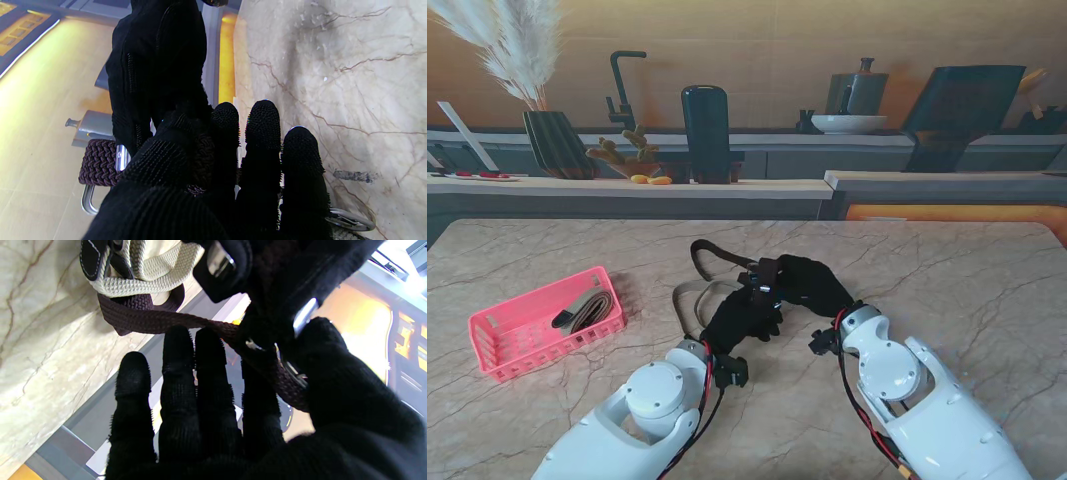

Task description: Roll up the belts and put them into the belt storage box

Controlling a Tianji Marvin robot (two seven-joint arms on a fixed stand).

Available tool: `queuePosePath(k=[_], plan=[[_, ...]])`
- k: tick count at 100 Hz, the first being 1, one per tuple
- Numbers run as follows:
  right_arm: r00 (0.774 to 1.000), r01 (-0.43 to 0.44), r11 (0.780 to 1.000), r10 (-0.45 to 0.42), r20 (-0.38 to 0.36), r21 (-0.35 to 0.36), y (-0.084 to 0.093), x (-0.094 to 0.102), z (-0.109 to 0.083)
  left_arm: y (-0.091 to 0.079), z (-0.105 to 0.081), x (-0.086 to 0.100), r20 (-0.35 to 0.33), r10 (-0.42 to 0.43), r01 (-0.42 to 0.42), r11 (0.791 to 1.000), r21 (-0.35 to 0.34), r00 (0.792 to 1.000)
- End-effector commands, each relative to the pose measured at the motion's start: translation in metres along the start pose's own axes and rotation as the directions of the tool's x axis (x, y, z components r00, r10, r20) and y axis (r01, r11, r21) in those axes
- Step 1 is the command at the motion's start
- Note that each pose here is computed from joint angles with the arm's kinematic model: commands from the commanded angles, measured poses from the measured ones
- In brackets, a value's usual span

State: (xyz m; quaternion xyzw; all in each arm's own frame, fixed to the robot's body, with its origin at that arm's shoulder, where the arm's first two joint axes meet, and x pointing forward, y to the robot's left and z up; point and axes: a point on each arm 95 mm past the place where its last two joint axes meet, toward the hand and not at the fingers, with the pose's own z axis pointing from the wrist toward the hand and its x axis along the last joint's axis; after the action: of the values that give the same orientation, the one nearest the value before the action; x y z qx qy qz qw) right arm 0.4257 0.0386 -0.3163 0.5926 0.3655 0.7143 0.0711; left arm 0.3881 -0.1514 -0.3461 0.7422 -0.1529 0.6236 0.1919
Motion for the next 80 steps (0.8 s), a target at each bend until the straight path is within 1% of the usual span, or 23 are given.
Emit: queuePosePath(k=[1, 16, 33, 43, 62, 80], plan=[[1.000, -0.002, 1.000, 0.002, -0.020, 0.018, -0.0069, 0.0081, 0.0016, 0.0015, -0.0008, -0.0034, 0.015, 0.012, -0.012, 1.000, -0.025, 1.000], [1.000, 0.016, 0.999, -0.015, -0.026, 0.041, -0.0049, 0.0076, 0.0016, 0.0003, -0.0003, -0.0044, 0.023, 0.025, -0.024, 0.999, -0.045, 0.999], [0.998, 0.029, 0.998, -0.026, -0.050, 0.056, -0.0035, 0.0105, 0.0002, -0.0007, 0.0006, -0.0054, 0.034, 0.038, -0.036, 0.997, -0.064, 0.999], [0.998, 0.033, 0.998, -0.030, -0.057, 0.055, -0.0034, 0.0123, -0.0005, -0.0004, 0.0008, -0.0054, 0.033, 0.039, -0.037, 0.998, -0.059, 0.999], [0.999, 0.005, 0.998, -0.002, -0.049, 0.057, -0.0047, 0.0140, -0.0006, 0.0000, 0.0007, -0.0048, 0.032, 0.037, -0.036, 0.999, -0.038, 0.999], [0.999, 0.019, 0.997, -0.016, -0.042, 0.074, -0.0048, 0.0126, -0.0002, -0.0001, 0.0001, -0.0038, 0.028, 0.039, -0.038, 0.999, -0.024, 0.999]])
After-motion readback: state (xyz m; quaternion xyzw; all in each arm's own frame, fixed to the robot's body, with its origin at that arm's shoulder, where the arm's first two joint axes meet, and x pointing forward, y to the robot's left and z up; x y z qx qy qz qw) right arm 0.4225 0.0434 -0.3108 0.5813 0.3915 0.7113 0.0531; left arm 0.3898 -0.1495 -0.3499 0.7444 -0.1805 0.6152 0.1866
